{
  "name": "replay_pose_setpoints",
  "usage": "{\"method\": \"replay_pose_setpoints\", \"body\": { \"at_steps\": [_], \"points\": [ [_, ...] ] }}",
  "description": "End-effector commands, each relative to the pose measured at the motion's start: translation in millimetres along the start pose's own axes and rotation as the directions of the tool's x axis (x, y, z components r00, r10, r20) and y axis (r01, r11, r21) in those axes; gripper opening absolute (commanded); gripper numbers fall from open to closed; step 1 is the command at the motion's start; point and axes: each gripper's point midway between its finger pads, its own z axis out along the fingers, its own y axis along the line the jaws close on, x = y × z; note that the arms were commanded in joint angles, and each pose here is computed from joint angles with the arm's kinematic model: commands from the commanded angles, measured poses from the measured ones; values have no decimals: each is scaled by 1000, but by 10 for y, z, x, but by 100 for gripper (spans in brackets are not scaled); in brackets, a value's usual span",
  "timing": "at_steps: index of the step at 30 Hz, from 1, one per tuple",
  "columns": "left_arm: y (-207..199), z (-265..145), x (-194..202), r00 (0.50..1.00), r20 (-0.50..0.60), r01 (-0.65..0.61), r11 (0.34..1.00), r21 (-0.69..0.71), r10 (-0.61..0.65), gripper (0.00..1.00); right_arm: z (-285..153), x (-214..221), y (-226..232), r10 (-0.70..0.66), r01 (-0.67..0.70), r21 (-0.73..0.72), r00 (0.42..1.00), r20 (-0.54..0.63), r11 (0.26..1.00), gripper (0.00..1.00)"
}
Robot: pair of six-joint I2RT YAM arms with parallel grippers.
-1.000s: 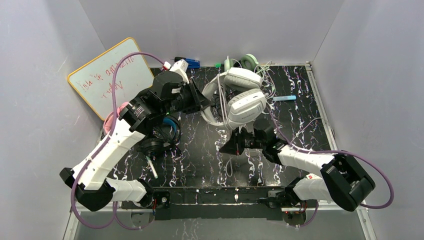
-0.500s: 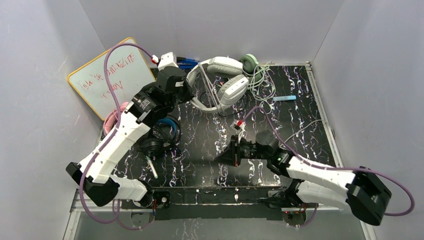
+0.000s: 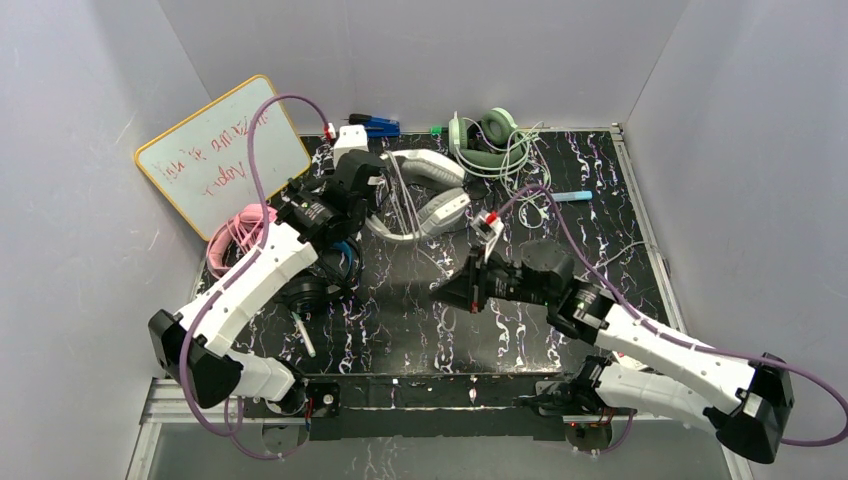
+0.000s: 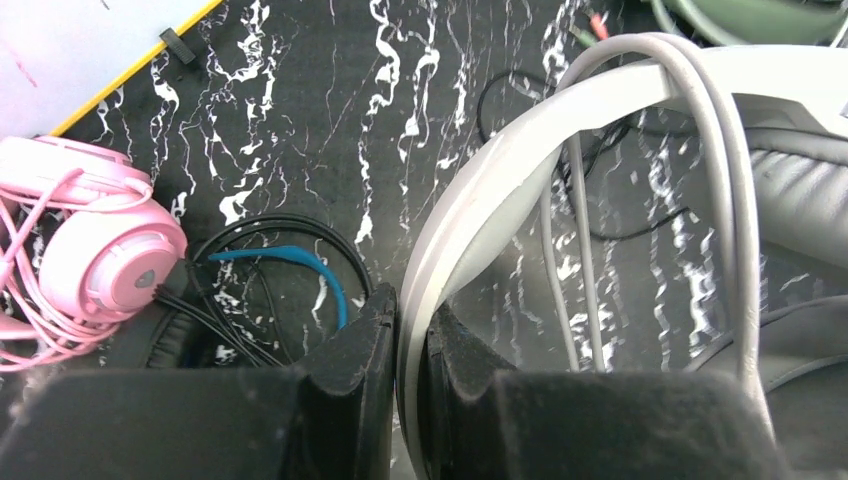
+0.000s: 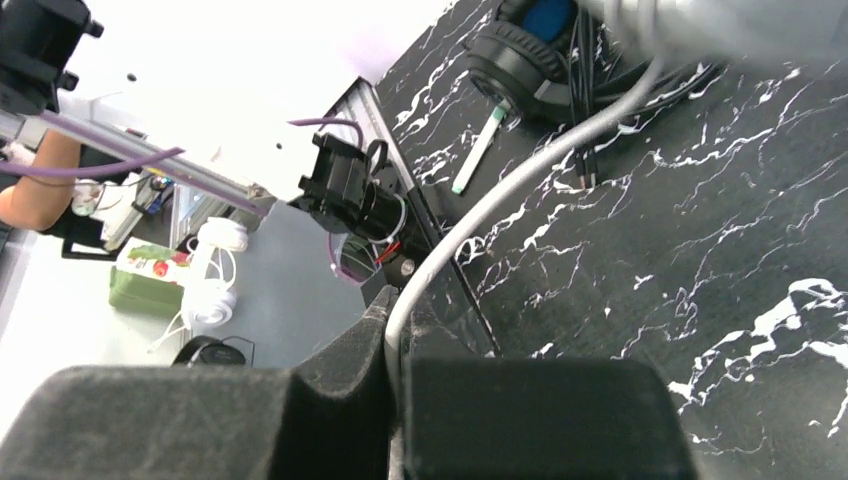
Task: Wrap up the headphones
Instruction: Wrap the headphones cable around the headphones.
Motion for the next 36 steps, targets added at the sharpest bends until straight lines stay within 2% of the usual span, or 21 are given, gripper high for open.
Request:
{"method": "replay_pose_setpoints", "body": {
  "at_steps": [1, 4, 7, 12, 17, 19, 21, 28, 33, 36],
  "points": [
    [-86, 137, 62, 982, 11, -190, 980, 59, 189, 0, 78, -210, 21, -57, 62, 83, 996, -64, 995, 4],
    [-171, 153, 311, 940, -25, -335, 934, 126, 340, 0, 171, -216, -79, -62, 81, 140, 989, -135, 987, 4],
    [-177, 96, 488, 887, -22, -452, 878, 159, 461, 0, 239, -244, -118, -53, 80, 167, 986, -157, 983, 7],
    [-75, 59, 717, 838, -35, -530, 827, 187, 545, 0, 317, -336, 4, -13, 28, 117, 992, -128, 993, 17],
    [-62, 8, 927, 782, -30, -593, 758, 271, 622, 0, 351, -531, 5, 55, -46, 109, 996, -73, 993, 15],
    [-87, -35, 994, 765, -21, -605, 729, 319, 644, 0, 352, -588, -94, 56, -45, 152, 996, -67, 987, 11],
    [-103, -102, 1024, 757, -18, -605, 712, 356, 653, 0, 335, -600, -230, 43, -23, 214, 995, -89, 977, 1],
    [-142, -344, 1148, 726, -54, -581, 653, 486, 686, 0, 150, -723, -562, -81, 144, 378, 981, -178, 914, 2],
    [-190, -485, 1312, 707, -99, -532, 619, 578, 700, 0, 87, -733, -580, -171, 271, 357, 942, -289, 894, 1],
    [-258, -590, 1375, 696, -123, -491, 593, 638, 708, 0, 58, -762, -619, -214, 322, 362, 927, -307, 875, 1]
  ]
}}
